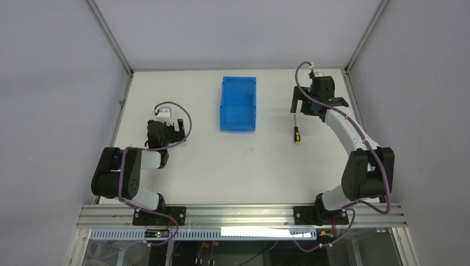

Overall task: Put the screwdriver in the bin
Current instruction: Pick up the screwdriver from the center of the board.

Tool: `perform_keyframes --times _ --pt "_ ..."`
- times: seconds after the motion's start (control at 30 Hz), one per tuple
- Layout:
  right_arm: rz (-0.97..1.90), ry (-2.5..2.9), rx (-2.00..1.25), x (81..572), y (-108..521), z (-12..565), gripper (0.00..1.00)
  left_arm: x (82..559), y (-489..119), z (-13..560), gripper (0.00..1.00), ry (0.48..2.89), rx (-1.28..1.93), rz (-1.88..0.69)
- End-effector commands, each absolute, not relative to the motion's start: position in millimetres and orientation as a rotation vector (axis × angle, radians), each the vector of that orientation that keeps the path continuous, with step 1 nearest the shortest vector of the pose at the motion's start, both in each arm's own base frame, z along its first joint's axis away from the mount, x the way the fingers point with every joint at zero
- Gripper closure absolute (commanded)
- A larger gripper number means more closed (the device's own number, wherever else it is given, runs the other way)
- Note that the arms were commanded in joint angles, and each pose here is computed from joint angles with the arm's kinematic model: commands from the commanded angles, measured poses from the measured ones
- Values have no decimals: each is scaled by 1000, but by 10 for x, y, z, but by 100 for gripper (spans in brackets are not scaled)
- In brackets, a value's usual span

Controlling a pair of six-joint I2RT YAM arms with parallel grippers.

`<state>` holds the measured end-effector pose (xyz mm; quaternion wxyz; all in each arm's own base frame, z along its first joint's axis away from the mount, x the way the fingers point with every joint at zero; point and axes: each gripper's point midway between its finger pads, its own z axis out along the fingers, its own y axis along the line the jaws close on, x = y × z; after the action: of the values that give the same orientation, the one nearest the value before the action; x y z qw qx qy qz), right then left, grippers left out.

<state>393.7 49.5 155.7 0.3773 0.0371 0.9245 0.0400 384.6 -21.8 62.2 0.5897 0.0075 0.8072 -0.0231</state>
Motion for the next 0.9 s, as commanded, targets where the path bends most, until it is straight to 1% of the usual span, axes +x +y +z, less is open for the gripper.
perform_keyframes --times 0.0,0.37,0.5,0.6,0.63,0.73,0.77,0.8,0.87 --pt "91 2368 135 3925 467 1360 1 3937 -172 791 0 1824 -2 -50" --pt "69 2580 162 3625 458 561 7 3937 -172 789 0 1824 -3 -52" --pt "58 2629 157 3580 458 391 13 3937 -175 792 0 1824 -1 -51" --pt "42 2653 155 3562 442 316 23 3937 -176 789 0 1824 -1 -51" --pt "37 2659 155 3554 437 298 27 3937 -173 791 0 1824 -2 -51" --pt "21 2674 155 3546 422 275 51 3937 -174 787 0 1825 -2 -51" --pt "15 2680 150 3541 420 273 56 3937 -173 792 0 1824 -2 -51" --pt "9 2682 151 3540 412 268 58 3937 -172 790 0 1824 -3 -52" --pt "-4 2688 142 3529 410 269 67 3937 -170 790 0 1824 -3 -50"
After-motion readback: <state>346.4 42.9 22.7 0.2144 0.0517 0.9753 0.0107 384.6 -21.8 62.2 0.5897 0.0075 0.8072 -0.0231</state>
